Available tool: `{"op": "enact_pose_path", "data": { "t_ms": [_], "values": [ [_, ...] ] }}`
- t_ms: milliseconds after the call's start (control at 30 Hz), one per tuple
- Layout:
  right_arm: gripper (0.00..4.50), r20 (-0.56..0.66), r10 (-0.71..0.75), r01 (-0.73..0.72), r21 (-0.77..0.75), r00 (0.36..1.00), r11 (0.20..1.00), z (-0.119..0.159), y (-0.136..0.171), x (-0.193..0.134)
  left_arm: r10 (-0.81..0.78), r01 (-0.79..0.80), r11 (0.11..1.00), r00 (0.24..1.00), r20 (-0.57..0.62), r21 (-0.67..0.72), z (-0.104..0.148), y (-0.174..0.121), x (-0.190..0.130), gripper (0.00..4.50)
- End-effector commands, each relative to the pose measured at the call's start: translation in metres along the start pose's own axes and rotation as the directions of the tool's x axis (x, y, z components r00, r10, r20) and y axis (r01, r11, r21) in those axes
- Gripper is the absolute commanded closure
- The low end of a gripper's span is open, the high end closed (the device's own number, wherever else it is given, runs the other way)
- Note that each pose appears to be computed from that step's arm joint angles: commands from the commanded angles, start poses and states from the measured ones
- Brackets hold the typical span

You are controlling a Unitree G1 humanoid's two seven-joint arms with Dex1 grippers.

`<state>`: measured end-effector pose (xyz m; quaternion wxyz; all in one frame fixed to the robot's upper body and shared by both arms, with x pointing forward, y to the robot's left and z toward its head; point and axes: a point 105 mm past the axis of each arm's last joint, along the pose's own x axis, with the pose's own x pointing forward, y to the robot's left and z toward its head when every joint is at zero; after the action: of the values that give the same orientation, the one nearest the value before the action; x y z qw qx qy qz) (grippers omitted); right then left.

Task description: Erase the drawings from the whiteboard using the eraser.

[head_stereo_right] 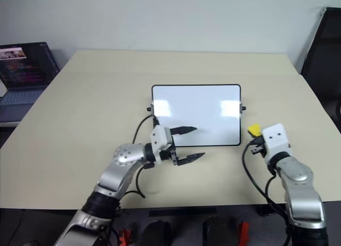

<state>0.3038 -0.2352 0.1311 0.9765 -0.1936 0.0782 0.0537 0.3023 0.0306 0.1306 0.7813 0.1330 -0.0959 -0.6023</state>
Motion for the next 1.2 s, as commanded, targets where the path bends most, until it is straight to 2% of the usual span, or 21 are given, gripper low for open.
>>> {"op": "enact_pose_path", "data": {
  "t_ms": [33,300,600,800,1167,1200],
  "values": [
    [3.42,0.014,-0.071,0.071,0.009,0.997,0.997,0.007,-0.016,-0.009,-0.074,0.073,0.997,0.996,0.052,0.027,0.012,0.000,0.008,0.00],
    [3.42,-0.093,-0.144,0.159,0.172,0.985,0.972,-0.014,-0.028,-0.006,-0.228,0.227,0.974,0.973,0.023,0.026,0.006,-0.008,0.014,0.00],
    [3.42,-0.144,-0.113,0.153,0.313,0.983,0.937,-0.022,-0.018,0.009,-0.229,0.228,0.973,0.973,0.017,0.038,0.005,-0.011,0.013,0.00],
    [3.42,-0.181,-0.093,0.149,0.324,0.979,0.934,-0.035,-0.021,0.015,-0.217,0.217,0.975,0.976,-0.005,0.054,0.003,-0.009,0.011,0.00],
    [3.42,-0.169,-0.085,0.141,0.356,0.982,0.924,-0.034,-0.023,0.019,-0.206,0.206,0.977,0.978,-0.004,0.057,0.006,-0.009,0.010,0.00],
    [3.09,-0.167,-0.081,0.138,0.363,0.983,0.922,-0.034,-0.022,0.020,-0.206,0.206,0.977,0.979,-0.004,0.058,0.006,-0.009,0.009,0.00]
  ]
}}
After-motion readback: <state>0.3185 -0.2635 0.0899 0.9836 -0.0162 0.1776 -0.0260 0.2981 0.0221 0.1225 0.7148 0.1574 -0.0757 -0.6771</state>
